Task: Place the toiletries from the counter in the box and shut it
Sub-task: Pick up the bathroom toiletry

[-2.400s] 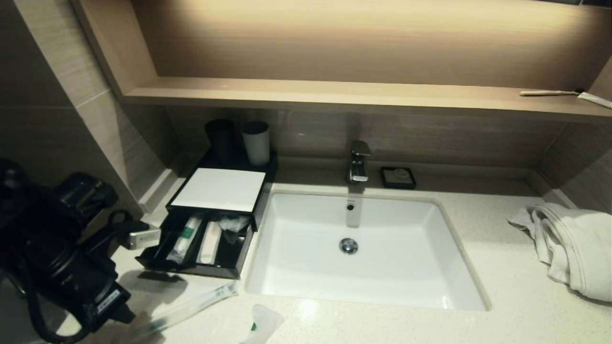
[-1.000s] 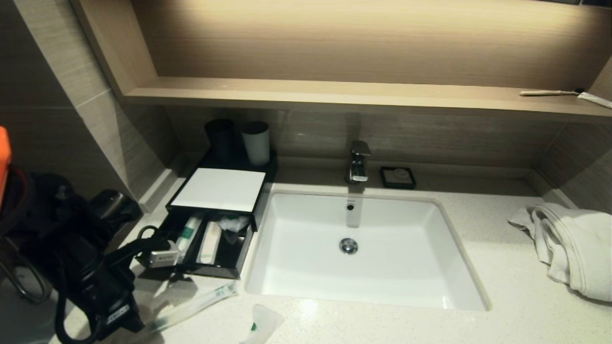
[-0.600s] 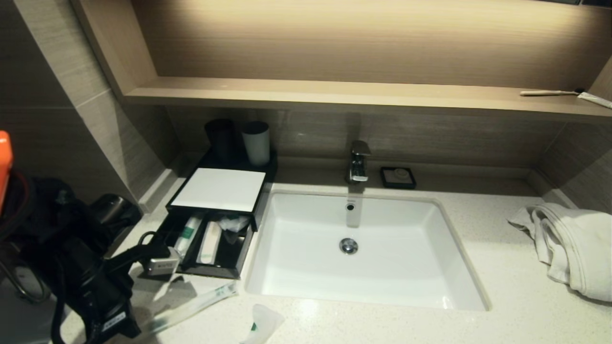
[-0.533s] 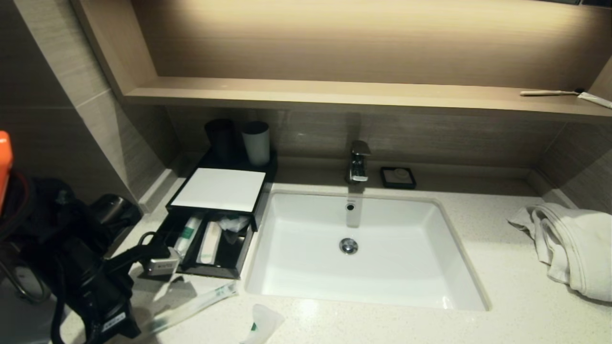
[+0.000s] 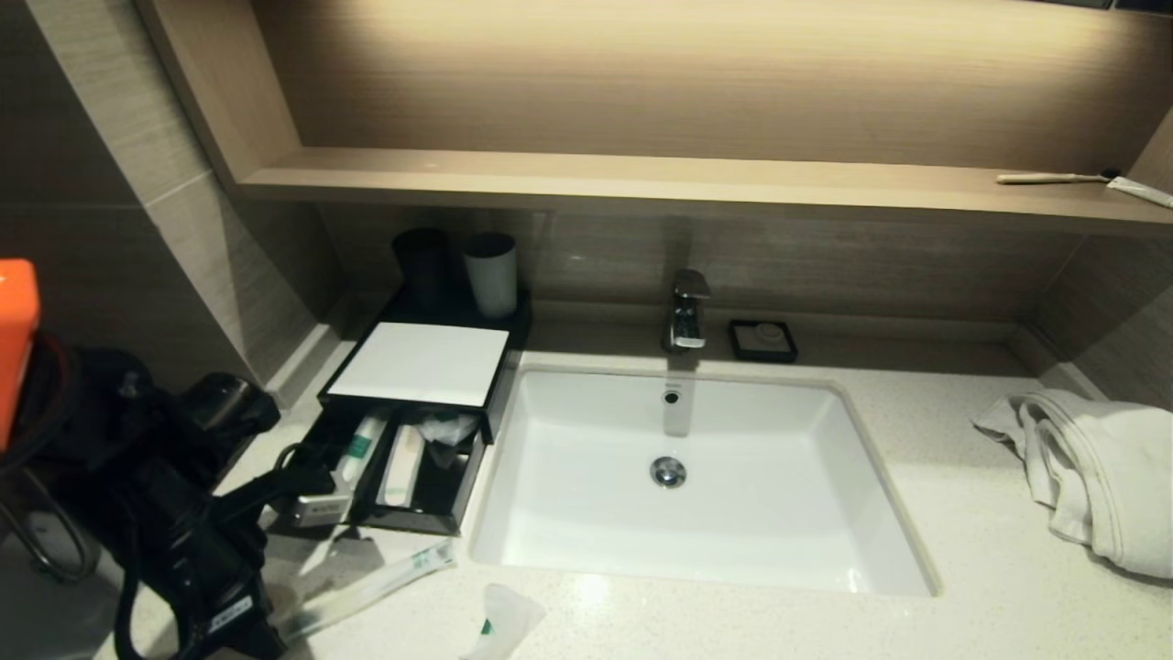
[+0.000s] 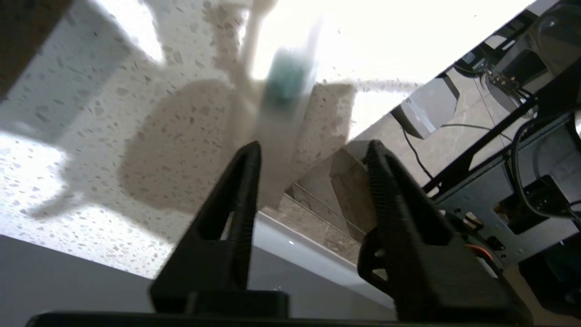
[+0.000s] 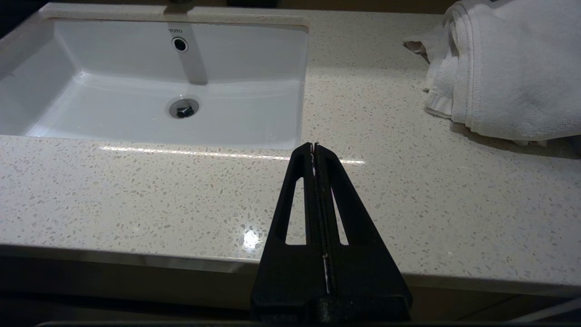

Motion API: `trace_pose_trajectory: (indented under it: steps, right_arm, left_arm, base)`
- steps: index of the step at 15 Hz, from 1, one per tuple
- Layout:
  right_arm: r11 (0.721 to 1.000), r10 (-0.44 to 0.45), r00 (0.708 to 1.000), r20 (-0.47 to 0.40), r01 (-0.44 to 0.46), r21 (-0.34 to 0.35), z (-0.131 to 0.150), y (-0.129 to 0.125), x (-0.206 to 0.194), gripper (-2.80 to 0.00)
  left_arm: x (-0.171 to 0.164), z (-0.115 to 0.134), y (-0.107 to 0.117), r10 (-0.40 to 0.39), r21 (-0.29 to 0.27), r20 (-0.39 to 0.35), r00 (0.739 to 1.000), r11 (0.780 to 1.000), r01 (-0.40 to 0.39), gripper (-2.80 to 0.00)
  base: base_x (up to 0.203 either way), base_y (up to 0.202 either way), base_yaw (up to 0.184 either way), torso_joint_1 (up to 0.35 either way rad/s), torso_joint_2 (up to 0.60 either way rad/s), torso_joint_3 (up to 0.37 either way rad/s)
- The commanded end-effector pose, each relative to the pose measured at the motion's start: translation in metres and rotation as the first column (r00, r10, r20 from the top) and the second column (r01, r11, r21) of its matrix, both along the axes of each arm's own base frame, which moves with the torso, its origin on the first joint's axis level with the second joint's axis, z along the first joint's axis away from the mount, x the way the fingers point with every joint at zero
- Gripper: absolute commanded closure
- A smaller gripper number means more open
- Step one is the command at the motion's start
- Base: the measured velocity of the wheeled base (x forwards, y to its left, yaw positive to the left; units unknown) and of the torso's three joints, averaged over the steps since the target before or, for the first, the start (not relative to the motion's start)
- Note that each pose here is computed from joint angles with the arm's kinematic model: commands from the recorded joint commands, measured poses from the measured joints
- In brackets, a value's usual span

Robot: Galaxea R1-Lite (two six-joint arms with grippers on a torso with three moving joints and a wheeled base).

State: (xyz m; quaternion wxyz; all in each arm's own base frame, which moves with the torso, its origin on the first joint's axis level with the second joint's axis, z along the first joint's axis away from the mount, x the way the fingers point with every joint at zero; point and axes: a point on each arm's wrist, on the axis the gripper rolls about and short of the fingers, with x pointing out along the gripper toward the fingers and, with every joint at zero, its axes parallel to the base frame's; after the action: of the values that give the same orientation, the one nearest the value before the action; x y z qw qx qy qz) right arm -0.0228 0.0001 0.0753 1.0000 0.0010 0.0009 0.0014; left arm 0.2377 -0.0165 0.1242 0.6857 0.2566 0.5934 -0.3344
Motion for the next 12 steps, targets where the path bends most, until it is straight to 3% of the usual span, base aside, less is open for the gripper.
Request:
trace_pose_trajectory:
  steps: [1,5,8,12]
  right_arm:
    - [1.0,0.0,1.0,0.0,0.0,0.0,0.0,0.0,0.0,0.0]
    - [1.0,-0.001,1.0,0.0,0.001,0.0,0.0,0.0,0.0,0.0]
    - [1.0,0.0,1.0,0.0,0.0,0.0,0.0,0.0,0.0,0.0]
    - [1.0,0.0,1.0,0.0,0.0,0.0,0.0,0.0,0.0,0.0]
  left_arm:
    - [0.001,-0.002,0.0,-0.004,0.002,0.0,1.0,1.0,0.004,-2.8]
    - [0.008,-0.008,-0.001,-0.009,0.018,0.021,1.0,1.0,0.009,-2.8]
    - [0.011,-0.015,-0.004,-0.025,0.086,0.03,0.999,0.996,0.022,-2.8]
    - [0.011,-0.026,-0.006,-0.03,0.088,0.085,0.996,0.996,0.023,-2.8]
  base:
    - [0.0,0.0,0.0,0.0,0.0,0.0]
    - [0.0,0.0,0.0,0.0,0.0,0.0]
    - [0.0,0.0,0.0,0.0,0.0,0.0]
    - [0.0,0.0,0.0,0.0,0.0,0.0]
